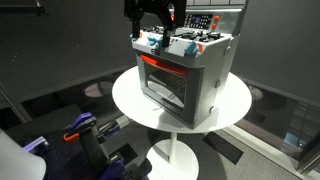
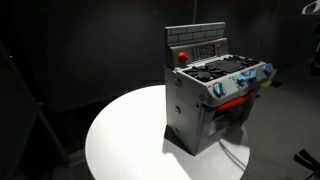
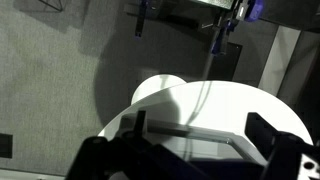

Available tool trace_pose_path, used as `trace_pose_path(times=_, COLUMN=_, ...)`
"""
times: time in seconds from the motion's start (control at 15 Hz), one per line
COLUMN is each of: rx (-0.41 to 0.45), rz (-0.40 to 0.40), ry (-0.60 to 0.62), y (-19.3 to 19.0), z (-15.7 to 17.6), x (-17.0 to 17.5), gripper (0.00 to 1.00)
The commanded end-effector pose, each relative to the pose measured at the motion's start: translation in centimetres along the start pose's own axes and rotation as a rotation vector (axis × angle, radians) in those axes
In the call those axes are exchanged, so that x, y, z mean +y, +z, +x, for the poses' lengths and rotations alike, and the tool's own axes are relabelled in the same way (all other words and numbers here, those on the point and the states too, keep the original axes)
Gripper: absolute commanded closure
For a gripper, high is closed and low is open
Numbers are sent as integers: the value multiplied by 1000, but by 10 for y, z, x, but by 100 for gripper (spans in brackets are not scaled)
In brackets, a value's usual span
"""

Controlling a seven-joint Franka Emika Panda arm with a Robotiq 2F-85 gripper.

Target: Press the top orange button on the right side of the stoves button display

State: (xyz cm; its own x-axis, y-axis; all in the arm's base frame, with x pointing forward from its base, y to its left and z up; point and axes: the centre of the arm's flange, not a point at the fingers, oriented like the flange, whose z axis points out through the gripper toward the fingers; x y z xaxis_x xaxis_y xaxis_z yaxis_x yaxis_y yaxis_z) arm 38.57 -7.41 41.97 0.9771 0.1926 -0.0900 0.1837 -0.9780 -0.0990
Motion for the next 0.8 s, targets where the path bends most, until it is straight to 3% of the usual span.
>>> trace_pose_path(times=0.0, rx=1, rz=0, ry=0, y=0, z=0, x=0, gripper=0)
trace_pose_path(times=0.4, rx=13, rz=-18, ry=3, y=-2, z=7, x=0, gripper=0)
trace_pose_path(times=0.73, rx=86, rz=-62, ry=3, y=-17, z=34, x=-2, gripper=0)
